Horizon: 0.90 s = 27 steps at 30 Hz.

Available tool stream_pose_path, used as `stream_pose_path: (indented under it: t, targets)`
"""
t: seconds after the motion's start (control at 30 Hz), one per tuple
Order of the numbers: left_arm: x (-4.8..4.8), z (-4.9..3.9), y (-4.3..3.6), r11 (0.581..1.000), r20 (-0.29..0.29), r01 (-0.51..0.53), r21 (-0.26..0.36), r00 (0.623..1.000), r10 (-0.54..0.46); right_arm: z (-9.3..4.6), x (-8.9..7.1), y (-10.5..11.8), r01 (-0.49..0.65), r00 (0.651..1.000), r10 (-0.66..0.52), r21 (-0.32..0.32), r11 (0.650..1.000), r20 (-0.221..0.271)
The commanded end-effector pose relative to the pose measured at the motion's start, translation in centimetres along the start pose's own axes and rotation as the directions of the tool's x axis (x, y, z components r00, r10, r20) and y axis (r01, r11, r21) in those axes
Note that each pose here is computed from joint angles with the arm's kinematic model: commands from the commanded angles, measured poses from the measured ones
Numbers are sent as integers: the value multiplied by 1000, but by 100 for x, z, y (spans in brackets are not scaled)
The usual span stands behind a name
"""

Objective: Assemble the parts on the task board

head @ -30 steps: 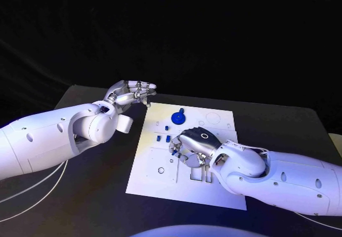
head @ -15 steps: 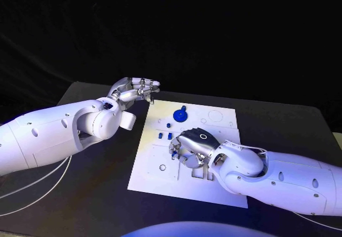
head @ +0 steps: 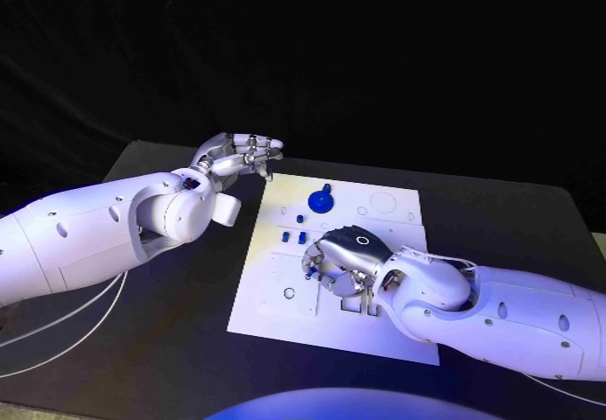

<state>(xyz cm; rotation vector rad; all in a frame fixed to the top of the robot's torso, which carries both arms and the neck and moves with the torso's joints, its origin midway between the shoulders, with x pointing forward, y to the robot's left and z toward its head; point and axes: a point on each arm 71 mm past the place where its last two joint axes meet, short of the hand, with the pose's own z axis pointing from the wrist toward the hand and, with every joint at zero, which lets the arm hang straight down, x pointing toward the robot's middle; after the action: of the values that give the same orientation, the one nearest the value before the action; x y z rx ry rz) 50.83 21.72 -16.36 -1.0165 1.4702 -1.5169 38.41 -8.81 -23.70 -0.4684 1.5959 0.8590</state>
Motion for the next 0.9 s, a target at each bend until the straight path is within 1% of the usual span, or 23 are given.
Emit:
stream_pose_path:
  t: [0.03,0.23,0.9]
  targets:
    - [18,4,-10,1000,-14,11,3,1000,-11,0,26,2,12,1000,-12,-7,1000,-27]
    - [15,4,-9,1000,-13,11,2,1000,-11,3,37,-10,18,999,-19,-3,1000,-39]
    - [8,3,-5,1000,-11,10,-5,1000,-10,35,79,60,26,998,-27,-17,1000,-60]
